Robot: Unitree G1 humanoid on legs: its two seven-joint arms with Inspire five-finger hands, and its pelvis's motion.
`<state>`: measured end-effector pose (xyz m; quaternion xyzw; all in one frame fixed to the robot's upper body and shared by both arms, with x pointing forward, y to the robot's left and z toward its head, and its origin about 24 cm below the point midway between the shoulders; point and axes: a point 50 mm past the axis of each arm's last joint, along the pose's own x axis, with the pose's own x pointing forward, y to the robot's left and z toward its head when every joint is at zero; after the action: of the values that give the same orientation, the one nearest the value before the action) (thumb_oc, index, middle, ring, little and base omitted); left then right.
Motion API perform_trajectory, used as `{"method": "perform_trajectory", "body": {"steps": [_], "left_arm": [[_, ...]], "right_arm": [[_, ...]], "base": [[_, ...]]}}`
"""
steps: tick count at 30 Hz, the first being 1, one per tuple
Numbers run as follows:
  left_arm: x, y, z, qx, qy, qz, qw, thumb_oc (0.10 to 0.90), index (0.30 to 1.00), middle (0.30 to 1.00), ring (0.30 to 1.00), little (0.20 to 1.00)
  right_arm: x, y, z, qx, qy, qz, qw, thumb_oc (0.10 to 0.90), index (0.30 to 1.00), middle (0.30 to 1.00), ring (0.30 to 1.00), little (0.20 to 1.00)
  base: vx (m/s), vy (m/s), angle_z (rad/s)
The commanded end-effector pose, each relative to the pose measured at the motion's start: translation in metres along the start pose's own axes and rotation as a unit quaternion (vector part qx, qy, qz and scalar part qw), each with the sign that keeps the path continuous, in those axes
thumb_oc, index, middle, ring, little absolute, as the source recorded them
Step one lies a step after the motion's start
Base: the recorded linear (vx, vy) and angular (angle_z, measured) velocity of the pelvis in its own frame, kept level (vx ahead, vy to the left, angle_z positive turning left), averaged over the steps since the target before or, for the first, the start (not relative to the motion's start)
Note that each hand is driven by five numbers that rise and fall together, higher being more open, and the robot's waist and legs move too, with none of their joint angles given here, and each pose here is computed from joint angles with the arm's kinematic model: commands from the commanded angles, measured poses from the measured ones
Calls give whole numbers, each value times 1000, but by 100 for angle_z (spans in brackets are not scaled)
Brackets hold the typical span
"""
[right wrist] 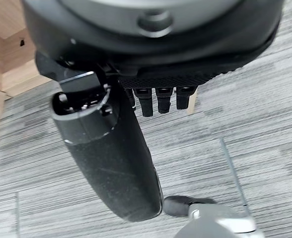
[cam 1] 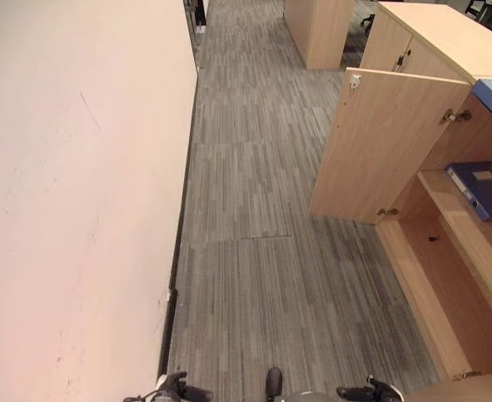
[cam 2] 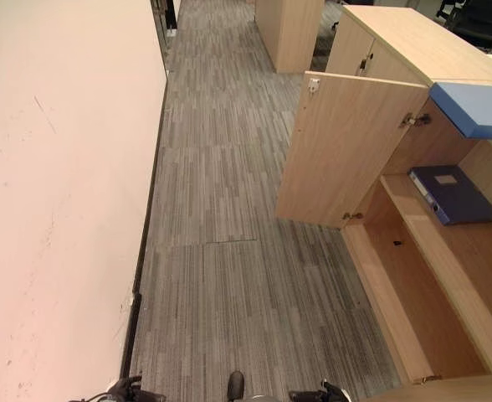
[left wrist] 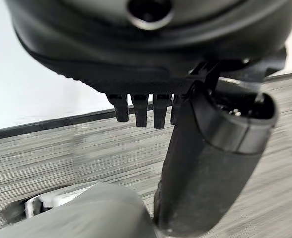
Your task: Put the empty folder in the office cabinet
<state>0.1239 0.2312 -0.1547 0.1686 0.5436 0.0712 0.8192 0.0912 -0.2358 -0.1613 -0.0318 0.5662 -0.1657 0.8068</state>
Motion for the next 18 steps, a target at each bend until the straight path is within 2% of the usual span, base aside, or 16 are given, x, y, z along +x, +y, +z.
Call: {"method": "perform_trajectory", "body": {"steps": [1,9,11,18], "left_arm": [[-7,-4,-43,31,67,3,997,800,900,900,900,900],[-12,-3,-62,17,97,6,995,800,900,900,900,900],[-16,-6,-76,29,119,-5,992,800,900,900,900,900],[-10,-3,-56,45,88,1,995,800,900,900,900,900]], "right_arm": [[-1,-23,-10,-4,10,-33,999,800,900,900,900,900],[-3,-28,-25,-22,31,-44,998,800,900,900,900,900],[-4,-29,-32,-24,39,-40,998,800,900,900,900,900],[-4,-21,-35,-19,52,-20,998,800,900,900,900,900]], "base": [[123,5,-4],[253,80,-10],[293,219,-103],[282,293,-78]]}}
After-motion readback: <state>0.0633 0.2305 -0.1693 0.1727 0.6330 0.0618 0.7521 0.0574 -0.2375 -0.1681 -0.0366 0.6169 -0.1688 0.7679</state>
